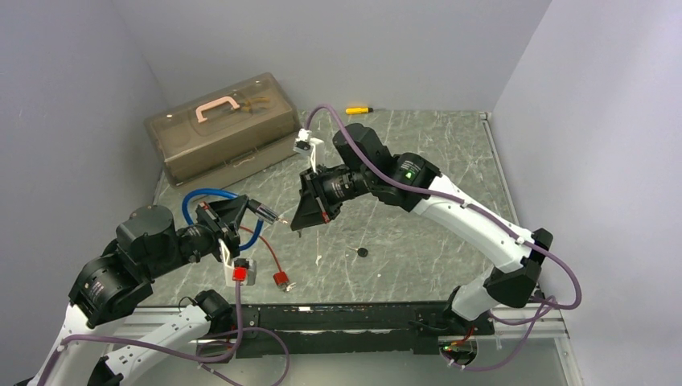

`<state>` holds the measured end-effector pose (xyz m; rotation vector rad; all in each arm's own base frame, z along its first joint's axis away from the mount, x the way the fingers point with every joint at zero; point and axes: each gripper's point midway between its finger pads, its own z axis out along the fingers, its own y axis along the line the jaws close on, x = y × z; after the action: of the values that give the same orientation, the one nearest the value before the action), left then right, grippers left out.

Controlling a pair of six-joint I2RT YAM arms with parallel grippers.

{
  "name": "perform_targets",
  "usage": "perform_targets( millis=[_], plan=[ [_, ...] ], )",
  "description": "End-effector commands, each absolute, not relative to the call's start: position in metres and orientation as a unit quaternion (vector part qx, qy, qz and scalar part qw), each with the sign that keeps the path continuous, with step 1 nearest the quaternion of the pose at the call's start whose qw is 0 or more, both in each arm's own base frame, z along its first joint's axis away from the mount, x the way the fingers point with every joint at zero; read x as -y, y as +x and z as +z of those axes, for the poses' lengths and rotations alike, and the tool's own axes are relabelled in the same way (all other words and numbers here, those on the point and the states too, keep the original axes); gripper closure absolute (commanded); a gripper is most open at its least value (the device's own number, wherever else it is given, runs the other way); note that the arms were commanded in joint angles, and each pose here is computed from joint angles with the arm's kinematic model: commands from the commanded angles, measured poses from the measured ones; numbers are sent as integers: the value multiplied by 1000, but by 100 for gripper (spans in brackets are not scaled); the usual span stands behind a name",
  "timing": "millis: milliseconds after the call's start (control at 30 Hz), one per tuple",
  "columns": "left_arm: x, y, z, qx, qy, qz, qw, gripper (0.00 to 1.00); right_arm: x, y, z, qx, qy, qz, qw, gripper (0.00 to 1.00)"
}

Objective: Unlock with the key
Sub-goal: Unlock the lock.

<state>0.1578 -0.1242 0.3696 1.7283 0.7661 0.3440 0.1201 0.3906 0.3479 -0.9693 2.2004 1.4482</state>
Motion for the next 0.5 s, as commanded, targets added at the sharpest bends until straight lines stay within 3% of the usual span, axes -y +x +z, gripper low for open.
perform_targets(
  millis=[0,467],
  plan=[
    [149,139,407,-274,703,88,650,100,-401,130,388,-713,-345,556,251,100],
    [161,139,400,-285,711,47,642,100,-393,120,392,-688,-374,556,278,100]
  ],
)
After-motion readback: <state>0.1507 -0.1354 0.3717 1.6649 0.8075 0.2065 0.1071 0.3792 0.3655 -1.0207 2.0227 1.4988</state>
